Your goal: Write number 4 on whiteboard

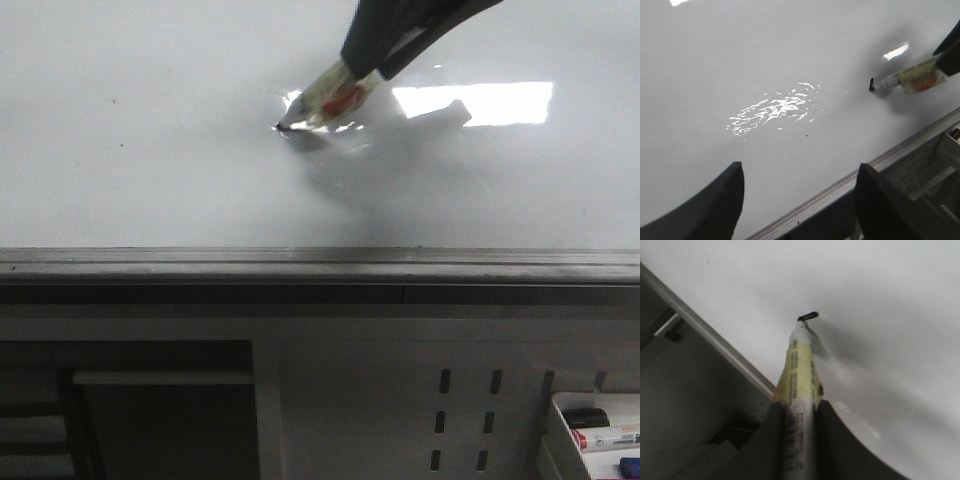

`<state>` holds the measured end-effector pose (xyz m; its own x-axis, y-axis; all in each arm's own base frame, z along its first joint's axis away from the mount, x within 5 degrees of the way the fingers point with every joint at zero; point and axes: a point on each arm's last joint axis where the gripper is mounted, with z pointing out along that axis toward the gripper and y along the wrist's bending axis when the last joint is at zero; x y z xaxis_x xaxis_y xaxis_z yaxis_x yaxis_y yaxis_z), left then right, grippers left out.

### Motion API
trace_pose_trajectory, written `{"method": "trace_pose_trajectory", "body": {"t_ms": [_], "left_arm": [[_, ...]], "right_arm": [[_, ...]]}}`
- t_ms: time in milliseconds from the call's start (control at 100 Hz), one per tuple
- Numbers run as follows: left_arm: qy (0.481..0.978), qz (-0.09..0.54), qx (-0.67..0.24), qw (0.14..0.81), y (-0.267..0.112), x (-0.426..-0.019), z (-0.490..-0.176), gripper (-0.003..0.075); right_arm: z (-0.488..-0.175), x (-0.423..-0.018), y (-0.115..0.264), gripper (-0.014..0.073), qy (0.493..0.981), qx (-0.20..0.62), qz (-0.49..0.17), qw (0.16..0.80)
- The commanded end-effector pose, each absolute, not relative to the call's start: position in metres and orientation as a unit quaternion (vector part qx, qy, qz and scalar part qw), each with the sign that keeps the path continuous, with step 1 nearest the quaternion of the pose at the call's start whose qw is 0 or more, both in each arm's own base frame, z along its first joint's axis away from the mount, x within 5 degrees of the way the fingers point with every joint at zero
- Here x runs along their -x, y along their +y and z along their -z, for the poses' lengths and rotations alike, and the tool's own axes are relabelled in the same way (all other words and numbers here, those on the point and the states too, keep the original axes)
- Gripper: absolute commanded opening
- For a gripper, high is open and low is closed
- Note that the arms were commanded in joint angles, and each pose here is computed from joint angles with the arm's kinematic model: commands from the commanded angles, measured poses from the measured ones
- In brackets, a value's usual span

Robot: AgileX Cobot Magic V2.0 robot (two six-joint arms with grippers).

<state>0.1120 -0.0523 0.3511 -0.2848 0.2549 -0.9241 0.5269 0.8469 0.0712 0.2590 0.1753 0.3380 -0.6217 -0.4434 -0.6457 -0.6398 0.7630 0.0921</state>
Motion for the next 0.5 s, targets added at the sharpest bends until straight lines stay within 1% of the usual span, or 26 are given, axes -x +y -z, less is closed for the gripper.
{"method": "trace_pose_trajectory", "body": {"t_ms": [0, 80, 130, 370, 440, 490], "left_arm": [[0.773, 0.133, -0.219, 0.581, -0.051, -0.115, -0.365, 0.0438], [0.773, 0.133, -0.218, 0.581, -0.051, -0.115, -0.365, 0.0438], [0.773, 0.132, -0.219, 0.581, -0.051, -0.115, -0.365, 0.0438], [0.773, 0.123, -0.223, 0.581, -0.05, -0.115, -0.364, 0.0438], [0.773, 0.123, -0.223, 0.581, -0.05, -0.115, -0.364, 0.0438], [0.773, 0.123, -0.223, 0.581, -0.05, -0.115, -0.364, 0.0438]], "right_arm": [[-0.346, -0.265, 0.181, -0.0066, 0.874, 0.308, -0.159, 0.34], [-0.343, -0.264, 0.182, -0.0066, 0.878, 0.313, -0.155, 0.328], [-0.345, -0.264, 0.176, -0.0066, 0.881, 0.308, -0.151, 0.327], [-0.368, -0.25, 0.123, -0.0066, 0.906, 0.265, -0.122, 0.305], [-0.376, -0.243, 0.119, -0.0066, 0.903, 0.264, -0.125, 0.315], [-0.384, -0.236, 0.123, -0.0066, 0.89, 0.273, -0.145, 0.334]]}}
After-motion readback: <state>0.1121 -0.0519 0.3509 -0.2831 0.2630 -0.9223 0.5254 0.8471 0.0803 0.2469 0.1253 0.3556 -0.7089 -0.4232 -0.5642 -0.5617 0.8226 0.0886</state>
